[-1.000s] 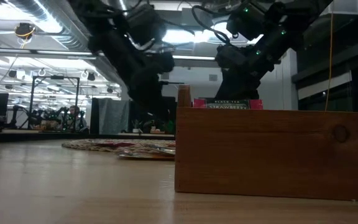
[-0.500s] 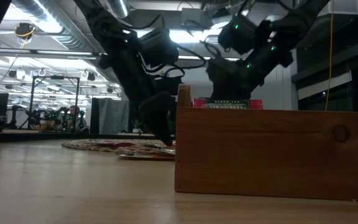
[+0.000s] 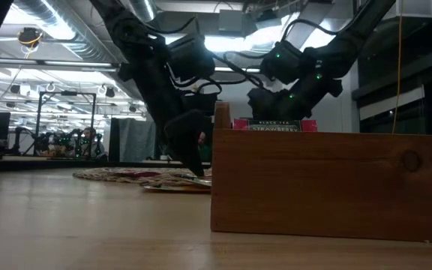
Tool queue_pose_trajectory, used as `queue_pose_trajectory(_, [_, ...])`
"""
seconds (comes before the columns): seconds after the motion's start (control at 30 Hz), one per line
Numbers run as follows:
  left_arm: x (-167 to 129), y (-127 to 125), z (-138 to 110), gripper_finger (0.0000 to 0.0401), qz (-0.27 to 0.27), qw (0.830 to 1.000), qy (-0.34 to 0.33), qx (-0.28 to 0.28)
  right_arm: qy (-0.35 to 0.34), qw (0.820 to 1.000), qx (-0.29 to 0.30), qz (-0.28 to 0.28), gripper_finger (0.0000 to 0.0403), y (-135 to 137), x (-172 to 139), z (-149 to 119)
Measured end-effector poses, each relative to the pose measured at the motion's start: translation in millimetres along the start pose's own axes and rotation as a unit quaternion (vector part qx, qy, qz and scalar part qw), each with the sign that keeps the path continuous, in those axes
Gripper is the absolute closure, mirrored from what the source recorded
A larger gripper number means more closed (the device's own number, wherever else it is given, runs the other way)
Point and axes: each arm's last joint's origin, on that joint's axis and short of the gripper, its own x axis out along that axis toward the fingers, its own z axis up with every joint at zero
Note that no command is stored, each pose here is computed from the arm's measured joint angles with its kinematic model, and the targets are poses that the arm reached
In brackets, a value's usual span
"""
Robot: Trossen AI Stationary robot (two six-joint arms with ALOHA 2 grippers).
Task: Pick & Place Tea
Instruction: Put the orange tea bag into the right section of the wooden organizer
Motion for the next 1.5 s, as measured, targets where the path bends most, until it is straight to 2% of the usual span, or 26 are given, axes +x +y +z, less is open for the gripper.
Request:
queue_pose_trajectory(0.3, [1, 0, -1, 0.0399, 0.003, 1.000, 0.001, 0.000, 0.024, 0.999, 0.013, 0.035, 0.0287, -5, 19, -8])
queue_pose_trajectory(0.53, [1, 0, 0, 0.0397, 0.002, 1.000, -0.004, 0.000, 0.009, 0.996, 0.005, 0.084, 0.0287, -4, 30, -7])
queue_pose_trajectory(0.63, [1, 0, 0, 0.0399, 0.002, 1.000, -0.004, -0.001, 0.010, 0.996, 0.006, 0.084, 0.0289, -4, 30, -8])
queue_pose_trajectory(0.77, [1, -1, 0, 0.0395, 0.002, 1.000, -0.004, -0.002, 0.010, 0.996, 0.004, 0.084, 0.0316, -4, 30, -8])
queue_pose_trajectory(0.97, [1, -1, 0, 0.0382, 0.001, 1.000, -0.006, -0.003, 0.010, 0.996, 0.000, 0.084, 0.0393, -4, 30, -8])
queue_pose_trajectory(1.37, [-2, -1, 2, 0.0373, -0.001, 1.000, -0.015, 0.009, 0.011, 0.995, -0.012, 0.101, 0.0398, -2, 26, -6])
queue_pose_trajectory(1.5, [-15, 0, 6, 0.0373, -0.002, 0.999, -0.031, 0.026, 0.003, 0.994, -0.023, 0.106, 0.0399, 3, 17, -1])
